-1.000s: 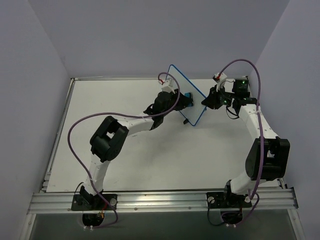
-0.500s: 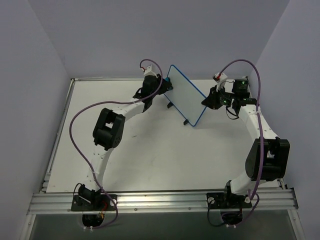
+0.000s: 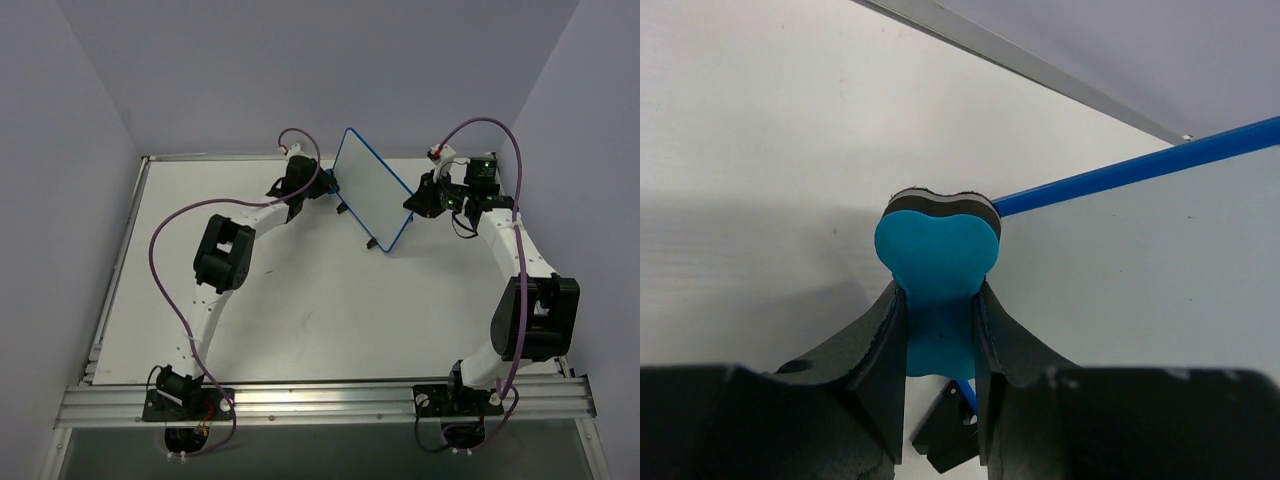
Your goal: Erase the whiteboard
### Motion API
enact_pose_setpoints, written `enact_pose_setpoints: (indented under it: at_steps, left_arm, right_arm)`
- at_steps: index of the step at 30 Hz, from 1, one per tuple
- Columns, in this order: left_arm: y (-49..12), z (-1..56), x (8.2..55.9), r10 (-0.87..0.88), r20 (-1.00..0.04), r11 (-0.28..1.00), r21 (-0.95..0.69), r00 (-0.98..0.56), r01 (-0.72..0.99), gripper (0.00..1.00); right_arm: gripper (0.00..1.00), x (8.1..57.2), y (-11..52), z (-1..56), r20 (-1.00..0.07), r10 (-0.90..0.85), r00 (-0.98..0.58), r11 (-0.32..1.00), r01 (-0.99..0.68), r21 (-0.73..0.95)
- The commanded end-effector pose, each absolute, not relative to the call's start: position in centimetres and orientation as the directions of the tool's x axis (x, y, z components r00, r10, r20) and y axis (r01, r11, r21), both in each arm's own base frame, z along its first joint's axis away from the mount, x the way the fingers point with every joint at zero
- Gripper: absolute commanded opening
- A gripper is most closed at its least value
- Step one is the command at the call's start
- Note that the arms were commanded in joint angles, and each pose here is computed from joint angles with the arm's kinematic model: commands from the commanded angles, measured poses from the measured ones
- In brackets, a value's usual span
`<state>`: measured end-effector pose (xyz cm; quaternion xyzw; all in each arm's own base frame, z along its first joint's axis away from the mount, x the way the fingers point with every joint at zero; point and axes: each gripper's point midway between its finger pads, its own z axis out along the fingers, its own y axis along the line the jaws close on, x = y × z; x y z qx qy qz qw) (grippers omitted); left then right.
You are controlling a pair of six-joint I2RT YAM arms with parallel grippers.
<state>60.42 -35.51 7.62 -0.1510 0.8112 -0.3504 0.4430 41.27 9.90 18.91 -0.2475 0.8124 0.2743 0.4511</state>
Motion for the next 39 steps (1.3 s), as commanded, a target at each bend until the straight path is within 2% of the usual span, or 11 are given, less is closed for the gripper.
enact_pose_setpoints:
  at_steps: [1,5,8,10,11,14,15,16,17,26,39]
  left_arm:
    - [-37.3,7.2,59.6,-0.526,-0.597,0.695,-0.712,-0.606,0.099,0.02]
    - [-38.7,8.2,58.3,-0.502,-0.611,0.689,-0.71,-0.613,0.143,0.02]
    - [-38.5,11.6,57.8,-0.52,-0.633,0.675,-0.716,-0.573,0.178,0.02]
    - [-37.4,14.3,57.0,-0.528,-0.65,0.682,-0.708,-0.546,0.184,0.02]
    - [-36.4,17.8,56.7,-0.54,-0.68,0.689,-0.695,-0.496,0.204,0.02]
    - [-33.6,19.7,55.6,-0.527,-0.727,0.746,-0.644,-0.44,0.169,0.02]
    - [-32.7,22.6,54.9,-0.536,-0.739,0.746,-0.641,-0.407,0.181,0.02]
    - [-31.8,22.2,54.2,-0.527,-0.747,0.762,-0.627,-0.407,0.164,0.02]
    - [-31.0,24.9,53.4,-0.533,-0.761,0.761,-0.622,-0.371,0.183,0.02]
    - [-25.6,26.9,49.4,-0.525,-0.791,0.808,-0.579,-0.314,0.11,0.02]
    - [-21.3,27.2,46.1,-0.504,-0.813,0.842,-0.538,-0.293,0.042,0.02]
  right_arm:
    - [0.0,39.3,11.3,16.8,-0.832,-0.189,-0.521,0.677,-0.684,0.274]
    - [0.0,39.4,11.3,16.8,-0.834,-0.188,-0.519,0.677,-0.684,0.273]
    - [0.0,39.6,11.3,16.4,-0.829,-0.186,-0.528,0.677,-0.68,0.281]
    - [0.0,39.8,11.2,16.3,-0.826,-0.184,-0.533,0.683,-0.673,0.282]
    - [0.0,40.0,11.1,16.1,-0.824,-0.182,-0.537,0.69,-0.667,0.283]
    - [0.0,40.7,10.6,16.3,-0.828,-0.167,-0.535,0.716,-0.644,0.271]
    - [0.0,41.0,10.5,16.5,-0.831,-0.159,-0.534,0.724,-0.635,0.269]
    - [0.0,41.4,10.2,16.6,-0.833,-0.154,-0.532,0.739,-0.621,0.26]
    - [0.0,41.8,10.1,16.8,-0.833,-0.152,-0.532,0.743,-0.618,0.259]
    - [0.0,43.8,6.2,16.7,-0.805,-0.031,-0.592,0.831,-0.463,0.308]
    - [0.0,42.9,5.0,17.6,-0.784,-0.01,-0.621,0.845,-0.424,0.325]
